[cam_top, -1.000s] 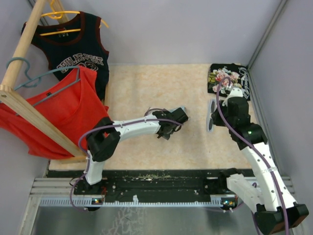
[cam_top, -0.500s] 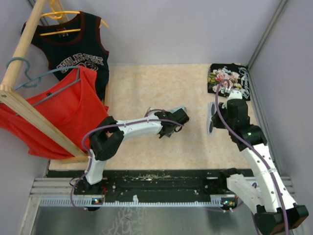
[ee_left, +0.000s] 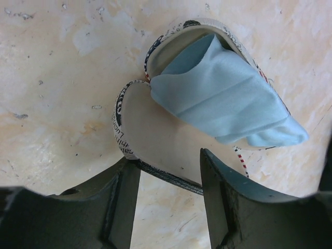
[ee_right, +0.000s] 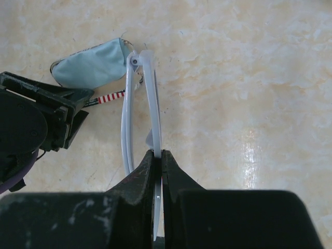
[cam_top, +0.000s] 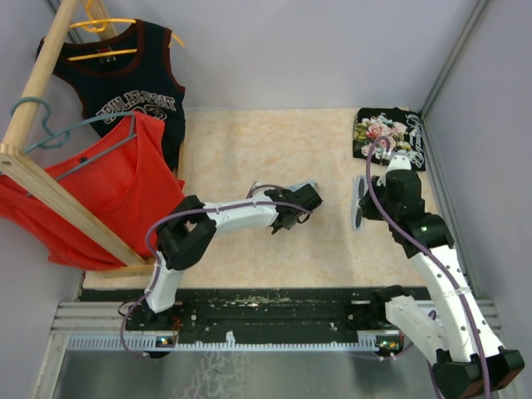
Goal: Organize the sunglasses
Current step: Adjust the sunglasses case at the center of the board.
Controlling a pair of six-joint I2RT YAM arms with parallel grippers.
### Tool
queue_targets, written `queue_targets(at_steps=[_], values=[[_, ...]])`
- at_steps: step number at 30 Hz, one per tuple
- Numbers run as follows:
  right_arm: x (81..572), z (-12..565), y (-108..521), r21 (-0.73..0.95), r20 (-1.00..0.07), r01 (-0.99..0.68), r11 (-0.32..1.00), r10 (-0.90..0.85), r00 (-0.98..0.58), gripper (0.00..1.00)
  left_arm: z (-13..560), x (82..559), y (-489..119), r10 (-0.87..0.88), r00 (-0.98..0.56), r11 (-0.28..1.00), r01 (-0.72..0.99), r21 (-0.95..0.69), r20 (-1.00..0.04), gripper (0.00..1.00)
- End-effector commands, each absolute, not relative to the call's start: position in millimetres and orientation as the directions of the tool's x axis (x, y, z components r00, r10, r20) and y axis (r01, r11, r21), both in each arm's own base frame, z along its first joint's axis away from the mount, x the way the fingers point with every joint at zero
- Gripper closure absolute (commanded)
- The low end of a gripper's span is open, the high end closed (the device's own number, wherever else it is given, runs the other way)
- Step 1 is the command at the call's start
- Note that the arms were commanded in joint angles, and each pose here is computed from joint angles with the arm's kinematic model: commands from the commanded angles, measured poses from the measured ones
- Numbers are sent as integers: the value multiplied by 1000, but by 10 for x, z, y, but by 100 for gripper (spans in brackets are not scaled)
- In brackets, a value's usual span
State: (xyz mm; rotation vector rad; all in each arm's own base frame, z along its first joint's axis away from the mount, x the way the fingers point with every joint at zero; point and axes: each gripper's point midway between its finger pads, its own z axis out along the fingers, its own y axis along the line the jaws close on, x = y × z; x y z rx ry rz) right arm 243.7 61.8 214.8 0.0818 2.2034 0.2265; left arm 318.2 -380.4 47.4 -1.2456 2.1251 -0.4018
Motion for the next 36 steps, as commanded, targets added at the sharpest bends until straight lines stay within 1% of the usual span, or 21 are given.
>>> queue_targets(at_steps=[1,5,9,17,23,28,31,36], values=[[2472,2302,639,198,-823,-50,979,138,-551,100,528,3317,-3764,-858,-318,507,-653,-562,-404,46],[2475,2303,640,199,-823,-51,979,139,-550,100,565,3357,-3729,-845,-319,525,-640,-561,-429,51],[2473,2294,647,201,-822,-54,978,138,-552,100,616,3417,-3685,-820,-337,564,-615,-551,-463,54],[2470,2303,661,207,-823,-60,977,140,-551,100,663,3565,-3561,-780,-361,618,-574,-537,-511,56],[2466,2299,662,207,-822,-61,976,140,-552,100,745,3677,-3578,-705,-418,706,-490,-511,-574,59],[2470,2309,652,205,-824,-56,977,141,-549,100,778,3759,-3617,-660,-462,751,-421,-508,-592,64],[2467,2304,648,203,-823,-54,978,140,-550,100,766,3789,-3620,-648,-487,761,-398,-512,-585,66],[2471,2300,653,204,-822,-56,977,140,-552,100,771,3842,-3597,-614,-521,788,-358,-501,-593,72]])
